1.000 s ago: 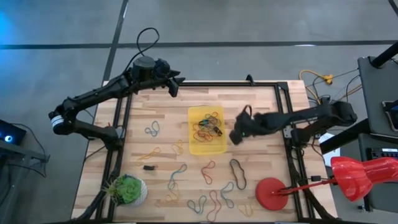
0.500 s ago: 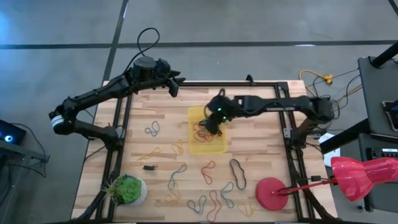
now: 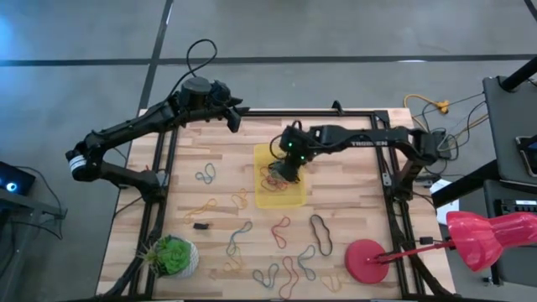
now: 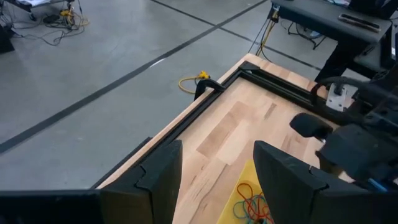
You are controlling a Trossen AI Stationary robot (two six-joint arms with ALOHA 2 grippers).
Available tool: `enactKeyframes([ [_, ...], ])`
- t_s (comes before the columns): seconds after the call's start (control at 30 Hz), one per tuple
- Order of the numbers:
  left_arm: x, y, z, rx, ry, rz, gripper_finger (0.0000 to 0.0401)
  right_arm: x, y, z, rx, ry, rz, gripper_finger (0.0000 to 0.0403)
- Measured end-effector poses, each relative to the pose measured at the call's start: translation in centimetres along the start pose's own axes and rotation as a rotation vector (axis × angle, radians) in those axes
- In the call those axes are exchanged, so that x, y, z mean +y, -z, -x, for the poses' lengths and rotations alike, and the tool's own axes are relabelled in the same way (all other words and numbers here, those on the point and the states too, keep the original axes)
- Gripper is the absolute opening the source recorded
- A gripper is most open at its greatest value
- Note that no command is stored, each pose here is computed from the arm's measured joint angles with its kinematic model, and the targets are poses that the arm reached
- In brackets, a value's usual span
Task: Pick and place rubber bands into bin
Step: Put the large black rubber band into the yellow bin
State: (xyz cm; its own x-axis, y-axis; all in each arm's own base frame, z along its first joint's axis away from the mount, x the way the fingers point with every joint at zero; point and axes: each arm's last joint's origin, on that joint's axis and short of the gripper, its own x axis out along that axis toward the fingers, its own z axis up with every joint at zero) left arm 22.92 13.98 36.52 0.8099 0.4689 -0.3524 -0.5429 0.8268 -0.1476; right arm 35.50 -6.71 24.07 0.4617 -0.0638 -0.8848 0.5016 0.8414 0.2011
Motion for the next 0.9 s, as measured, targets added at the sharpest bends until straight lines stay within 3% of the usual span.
enactKeyframes([
  [0.23,0.0,0.2,0.0,0.022,-0.004,-0.008,0.0183,3.2,4.3,-0.2,0.188,0.033,0.239,0.0137],
  [0.33,0.0,0.3,0.0,0.025,-0.004,-0.026,0.0183,5.0,6.5,-0.6,0.232,0.039,0.287,0.0164],
  [0.67,0.1,0.3,0.0,0.033,-0.004,-0.06,0.0183,9.7,14.7,-1.3,0.336,0.082,0.212,0.02],
  [0.9,0.1,0.3,0.0,0.033,-0.004,-0.06,0.0183,9.2,16.9,-2.1,0.346,0.174,0.03,0.0201],
])
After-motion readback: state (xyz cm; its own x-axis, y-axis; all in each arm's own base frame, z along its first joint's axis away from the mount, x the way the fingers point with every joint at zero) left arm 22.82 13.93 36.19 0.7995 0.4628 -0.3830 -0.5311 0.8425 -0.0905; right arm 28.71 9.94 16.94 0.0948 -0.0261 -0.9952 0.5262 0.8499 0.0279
